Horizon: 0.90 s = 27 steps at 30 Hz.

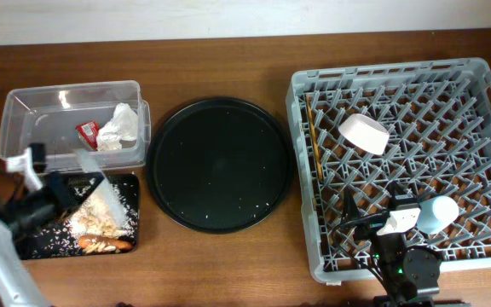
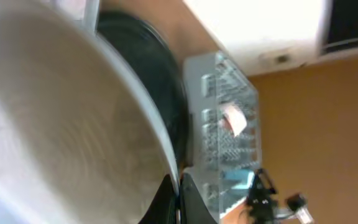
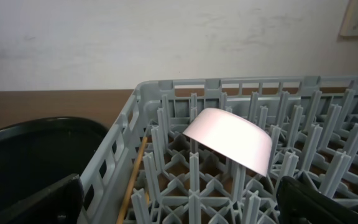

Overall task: Sort waste into correct bins and load items into the dishwasher rack
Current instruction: 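Carry the empty plate to the rack and stand it upright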

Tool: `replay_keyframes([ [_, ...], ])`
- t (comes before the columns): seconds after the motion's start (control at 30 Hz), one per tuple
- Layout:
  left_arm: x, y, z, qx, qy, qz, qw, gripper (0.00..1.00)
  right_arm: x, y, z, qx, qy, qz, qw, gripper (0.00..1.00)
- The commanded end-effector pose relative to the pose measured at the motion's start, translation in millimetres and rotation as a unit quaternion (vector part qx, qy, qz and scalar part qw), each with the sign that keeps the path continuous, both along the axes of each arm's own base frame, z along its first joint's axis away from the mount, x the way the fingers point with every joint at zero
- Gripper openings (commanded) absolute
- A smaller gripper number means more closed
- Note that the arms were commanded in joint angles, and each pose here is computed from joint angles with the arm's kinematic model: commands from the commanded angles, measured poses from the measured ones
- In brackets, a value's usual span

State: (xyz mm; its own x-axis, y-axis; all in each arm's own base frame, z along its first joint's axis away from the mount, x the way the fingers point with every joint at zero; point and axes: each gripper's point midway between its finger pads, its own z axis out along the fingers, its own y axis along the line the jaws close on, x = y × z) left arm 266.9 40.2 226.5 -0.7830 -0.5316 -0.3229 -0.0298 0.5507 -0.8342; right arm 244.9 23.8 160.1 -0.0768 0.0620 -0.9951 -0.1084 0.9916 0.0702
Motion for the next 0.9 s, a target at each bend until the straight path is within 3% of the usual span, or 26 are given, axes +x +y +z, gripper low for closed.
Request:
replay_keyframes([
  [0.0,-13.1,13.0,35.3,0.015,-0.125,0.023,0.992,0.00,0.1,0.4,-2.5,-0.003,0.000,0.003,1.000,0.98],
  [0.27,-19.9,17.6,26.6,0.005,-0.128,0.045,0.991,0.00,0.1,0.4,-2.5,-0.003,0.000,0.003,1.000,0.98],
  [0.4,-24.8,19.4,11.3,0.021,-0.080,0.046,0.995,0.00,0.1,0.4,-2.4,-0.003,0.000,0.003,1.000,0.98],
  [0.5,-15.2,1.4,26.3,-0.006,-0.120,0.016,0.993,0.01,0.1,0.4,-2.4,-0.003,0.000,0.003,1.000,0.98],
  [0.63,22.6,-60.5,29.0,0.031,-0.171,-0.124,0.977,0.00,0.1,0.4,-2.4,-0.003,0.000,0.003,1.000,0.98],
  [0.7,51.2,-92.5,26.9,0.065,-0.161,-0.151,0.973,0.00,0.1,0.4,-2.4,-0.003,0.000,0.003,1.000,0.98],
  [0.77,75.6,-161.8,56.8,0.060,-0.227,-0.202,0.951,0.00,0.1,0.4,-2.4,-0.003,0.000,0.003,1.000,0.98],
  [0.87,96.5,-239.1,86.1,0.052,-0.294,-0.203,0.933,0.00,0.1,0.4,-2.4,-0.003,0.000,0.003,1.000,0.98],
])
